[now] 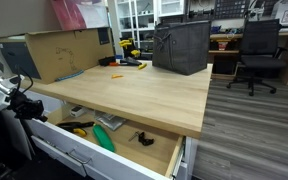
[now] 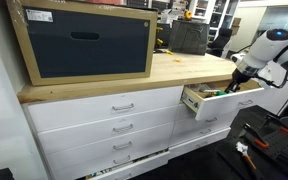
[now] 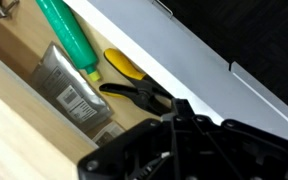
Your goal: Close the topmost drawers.
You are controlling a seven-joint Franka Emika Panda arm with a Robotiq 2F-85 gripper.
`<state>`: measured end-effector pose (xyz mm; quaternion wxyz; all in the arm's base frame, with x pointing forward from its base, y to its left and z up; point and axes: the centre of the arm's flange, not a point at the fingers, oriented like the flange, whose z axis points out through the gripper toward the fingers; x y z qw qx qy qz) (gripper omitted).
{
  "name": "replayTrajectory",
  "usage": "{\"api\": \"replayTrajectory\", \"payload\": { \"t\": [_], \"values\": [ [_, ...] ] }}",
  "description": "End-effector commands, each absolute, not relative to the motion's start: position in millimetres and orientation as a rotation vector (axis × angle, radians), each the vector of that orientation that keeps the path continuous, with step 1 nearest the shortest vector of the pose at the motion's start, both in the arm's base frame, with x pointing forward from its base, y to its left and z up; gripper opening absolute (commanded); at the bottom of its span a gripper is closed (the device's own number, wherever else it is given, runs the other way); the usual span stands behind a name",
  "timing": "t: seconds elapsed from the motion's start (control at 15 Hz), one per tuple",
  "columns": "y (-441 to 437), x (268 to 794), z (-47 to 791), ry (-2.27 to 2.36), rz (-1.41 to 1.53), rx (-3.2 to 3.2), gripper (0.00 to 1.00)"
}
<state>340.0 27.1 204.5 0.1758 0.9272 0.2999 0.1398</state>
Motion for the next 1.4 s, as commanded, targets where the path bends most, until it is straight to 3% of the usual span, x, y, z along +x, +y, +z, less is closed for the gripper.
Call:
{"api": "replayTrajectory", "payload": {
  "t": [0.0,0.53,1.33],
  "values": [
    [28.3,334.4,226.1,0.849,0.472,2.61,0.0],
    [25.0,310.5,220.0,0.816,0.176,2.727,0.0],
    [21.0,310.3,218.1,0.782,0.068,2.758,0.0]
  ]
}}
